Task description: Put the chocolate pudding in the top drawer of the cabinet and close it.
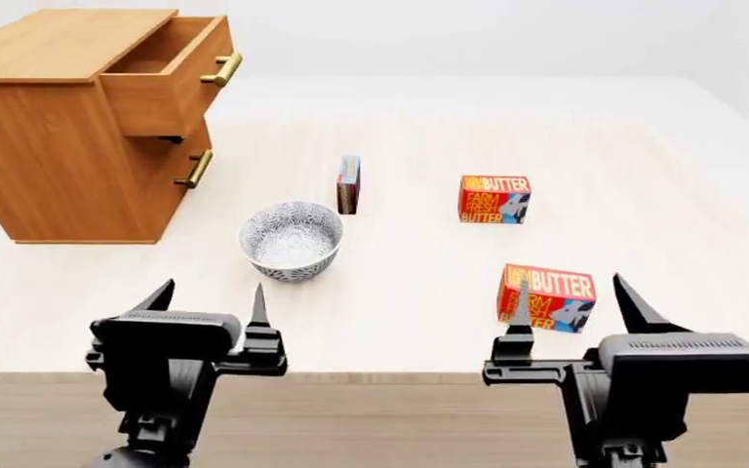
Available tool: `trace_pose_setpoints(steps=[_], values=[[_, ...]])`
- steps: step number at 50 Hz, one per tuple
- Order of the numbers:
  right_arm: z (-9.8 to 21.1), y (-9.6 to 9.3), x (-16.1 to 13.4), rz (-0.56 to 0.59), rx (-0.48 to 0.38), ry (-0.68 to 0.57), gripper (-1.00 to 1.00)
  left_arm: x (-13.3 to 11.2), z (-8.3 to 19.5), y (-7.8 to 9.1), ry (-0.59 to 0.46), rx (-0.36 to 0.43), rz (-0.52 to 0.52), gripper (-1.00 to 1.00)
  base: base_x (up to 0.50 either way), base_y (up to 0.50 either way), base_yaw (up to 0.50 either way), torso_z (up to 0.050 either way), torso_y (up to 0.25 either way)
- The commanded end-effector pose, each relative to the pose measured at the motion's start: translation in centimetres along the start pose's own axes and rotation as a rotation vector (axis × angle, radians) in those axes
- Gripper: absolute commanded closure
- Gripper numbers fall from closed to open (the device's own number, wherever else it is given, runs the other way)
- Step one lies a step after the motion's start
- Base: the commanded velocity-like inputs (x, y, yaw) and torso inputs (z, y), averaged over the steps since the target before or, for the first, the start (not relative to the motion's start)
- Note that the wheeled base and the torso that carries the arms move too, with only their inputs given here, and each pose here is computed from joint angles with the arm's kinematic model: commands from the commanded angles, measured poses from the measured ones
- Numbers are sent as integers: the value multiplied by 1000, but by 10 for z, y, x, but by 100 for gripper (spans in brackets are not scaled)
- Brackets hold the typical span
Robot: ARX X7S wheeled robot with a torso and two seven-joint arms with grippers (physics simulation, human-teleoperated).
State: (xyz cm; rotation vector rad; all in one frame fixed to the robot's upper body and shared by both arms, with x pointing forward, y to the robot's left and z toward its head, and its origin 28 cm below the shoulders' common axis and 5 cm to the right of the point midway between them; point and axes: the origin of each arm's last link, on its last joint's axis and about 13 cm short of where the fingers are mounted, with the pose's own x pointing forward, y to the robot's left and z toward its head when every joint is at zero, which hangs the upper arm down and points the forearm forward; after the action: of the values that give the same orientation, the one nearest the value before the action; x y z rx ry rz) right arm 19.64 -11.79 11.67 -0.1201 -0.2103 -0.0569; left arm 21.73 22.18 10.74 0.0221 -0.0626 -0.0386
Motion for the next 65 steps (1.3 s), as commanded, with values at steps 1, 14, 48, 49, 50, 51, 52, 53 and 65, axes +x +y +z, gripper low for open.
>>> trace_pose_setpoints(steps=[1,14,48,49,50,51,52,53,65], values=[[55,-16,2,-3,-59,-53,-100,1,60,8,-8,55,-22,-100,0,0,0,0,0],[115,-34,16,-24,-97,-62,-100,12,131,23,-8,120,-38,-100,0,0,0,0,0],[172,-42,16,-38,-110,-175,-100,14,216,39,-174,148,36,-100,242,0,0,0,0],[172,-42,16,-37,-111,-175,-100,14,216,39,-174,148,36,-100,500,0,0,0,0],[172,-42,17,-38,-112,-175,-100,15,216,39,-175,148,37,-100,500,0,0,0,0],[172,-42,17,-38,-112,-175,-100,15,216,39,-176,147,38,-100,500,0,0,0,0],[172,-41,17,-37,-111,-174,-100,15,217,39,-176,146,38,-100,500,0,0,0,0],[171,-41,18,-36,-111,-173,-100,15,217,39,-177,147,38,-100,500,0,0,0,0],[171,-41,18,-33,-108,-170,-100,15,217,39,-179,156,38,-100,500,0,0,0,0]])
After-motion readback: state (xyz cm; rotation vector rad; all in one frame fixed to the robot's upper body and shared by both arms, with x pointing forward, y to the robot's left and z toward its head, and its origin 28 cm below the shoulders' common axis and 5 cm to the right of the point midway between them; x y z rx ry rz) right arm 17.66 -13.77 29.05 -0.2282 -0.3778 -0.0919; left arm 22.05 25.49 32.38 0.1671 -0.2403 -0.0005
